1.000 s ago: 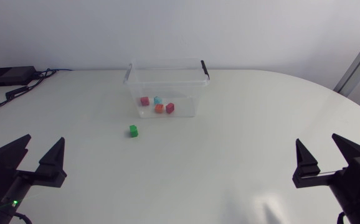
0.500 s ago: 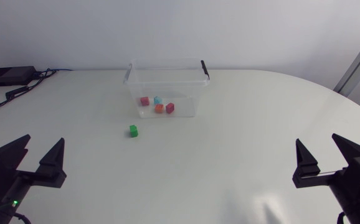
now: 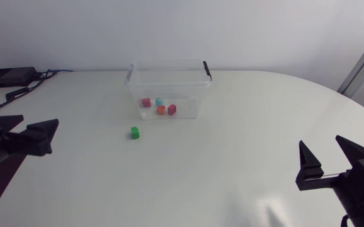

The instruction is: Place the duplo bricks in the container

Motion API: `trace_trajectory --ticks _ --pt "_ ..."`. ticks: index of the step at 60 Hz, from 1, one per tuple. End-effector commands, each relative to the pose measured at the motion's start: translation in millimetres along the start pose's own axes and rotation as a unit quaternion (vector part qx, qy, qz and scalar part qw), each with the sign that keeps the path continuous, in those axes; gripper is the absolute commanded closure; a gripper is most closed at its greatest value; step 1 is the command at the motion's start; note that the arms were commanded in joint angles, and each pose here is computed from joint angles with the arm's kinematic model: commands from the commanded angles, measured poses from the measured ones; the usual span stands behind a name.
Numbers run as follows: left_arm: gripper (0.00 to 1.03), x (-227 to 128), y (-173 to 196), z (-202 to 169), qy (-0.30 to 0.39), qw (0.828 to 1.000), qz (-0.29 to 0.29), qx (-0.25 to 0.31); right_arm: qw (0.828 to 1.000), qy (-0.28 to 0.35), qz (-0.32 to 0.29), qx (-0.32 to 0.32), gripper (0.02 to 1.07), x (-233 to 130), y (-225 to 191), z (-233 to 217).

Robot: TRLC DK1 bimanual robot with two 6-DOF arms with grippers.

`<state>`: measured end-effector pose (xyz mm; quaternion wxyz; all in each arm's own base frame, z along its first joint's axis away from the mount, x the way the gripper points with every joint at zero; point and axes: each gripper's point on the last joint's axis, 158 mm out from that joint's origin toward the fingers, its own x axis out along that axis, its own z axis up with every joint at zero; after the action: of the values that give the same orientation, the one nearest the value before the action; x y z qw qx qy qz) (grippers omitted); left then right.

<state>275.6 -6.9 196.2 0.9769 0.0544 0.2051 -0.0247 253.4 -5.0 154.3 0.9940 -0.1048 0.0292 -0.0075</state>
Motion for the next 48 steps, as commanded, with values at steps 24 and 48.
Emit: trace_trajectory --ticks 24,48 --pt "0.04 27 -10 -7 0.126 0.990 -0.030 0.052 1.000 0.002 0.002 -0.006 0.07 1 2 -6" --pt "0.04 103 -37 -54 0.253 0.954 -0.099 0.131 1.000 0.002 0.002 -0.006 0.07 1 2 -6"
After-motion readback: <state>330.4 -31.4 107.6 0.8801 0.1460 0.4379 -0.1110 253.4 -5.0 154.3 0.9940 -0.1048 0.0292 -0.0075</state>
